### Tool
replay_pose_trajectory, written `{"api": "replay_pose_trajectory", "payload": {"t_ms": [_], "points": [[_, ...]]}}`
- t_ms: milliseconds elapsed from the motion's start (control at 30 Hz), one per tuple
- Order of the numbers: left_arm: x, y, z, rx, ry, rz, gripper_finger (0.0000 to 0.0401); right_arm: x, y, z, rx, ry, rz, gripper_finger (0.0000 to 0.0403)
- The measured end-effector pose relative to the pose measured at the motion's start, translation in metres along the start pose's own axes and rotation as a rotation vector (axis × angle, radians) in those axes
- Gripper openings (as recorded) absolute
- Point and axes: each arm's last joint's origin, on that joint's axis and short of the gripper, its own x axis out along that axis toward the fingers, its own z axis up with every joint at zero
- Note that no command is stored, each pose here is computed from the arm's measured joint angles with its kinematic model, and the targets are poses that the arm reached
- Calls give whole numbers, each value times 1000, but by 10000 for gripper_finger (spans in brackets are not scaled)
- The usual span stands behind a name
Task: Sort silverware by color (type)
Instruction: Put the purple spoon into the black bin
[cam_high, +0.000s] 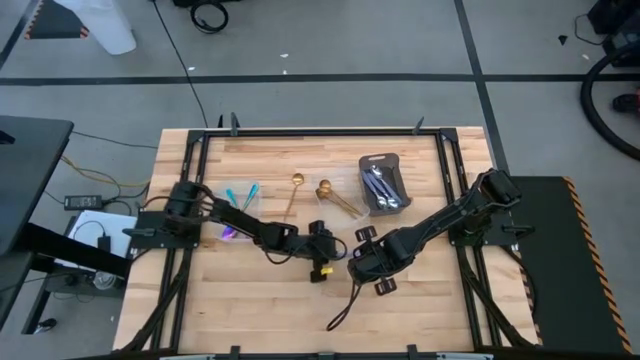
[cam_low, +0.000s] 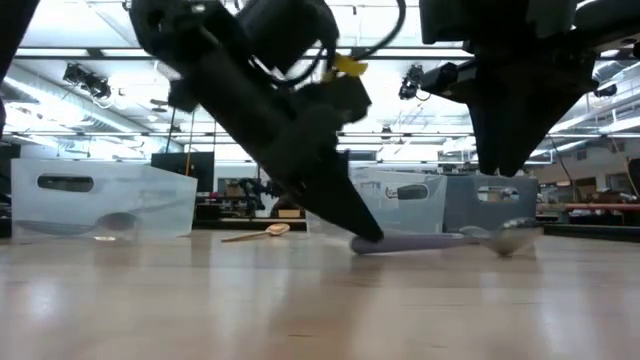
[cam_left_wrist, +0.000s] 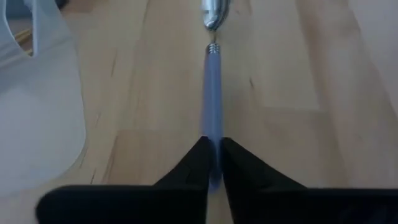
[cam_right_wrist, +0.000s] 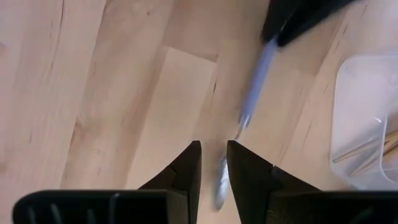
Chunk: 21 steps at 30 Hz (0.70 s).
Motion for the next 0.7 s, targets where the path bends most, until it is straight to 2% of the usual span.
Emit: {"api": "replay_pose_trajectory", "payload": {"t_ms": [133,333,467,700], "points": [[-19,-2,8,31,26,-7,22,0,0,-1,15,14,-7,87],[-39,0,19,52,42,6,20,0,-1,-2,28,20,-21,87],[-36,0,17,31,46,11,21,0,-1,-1,23,10,-37,87],[-11,-2,-4,5,100,17,35,0,-1,0,26,-9,-35,87]]}}
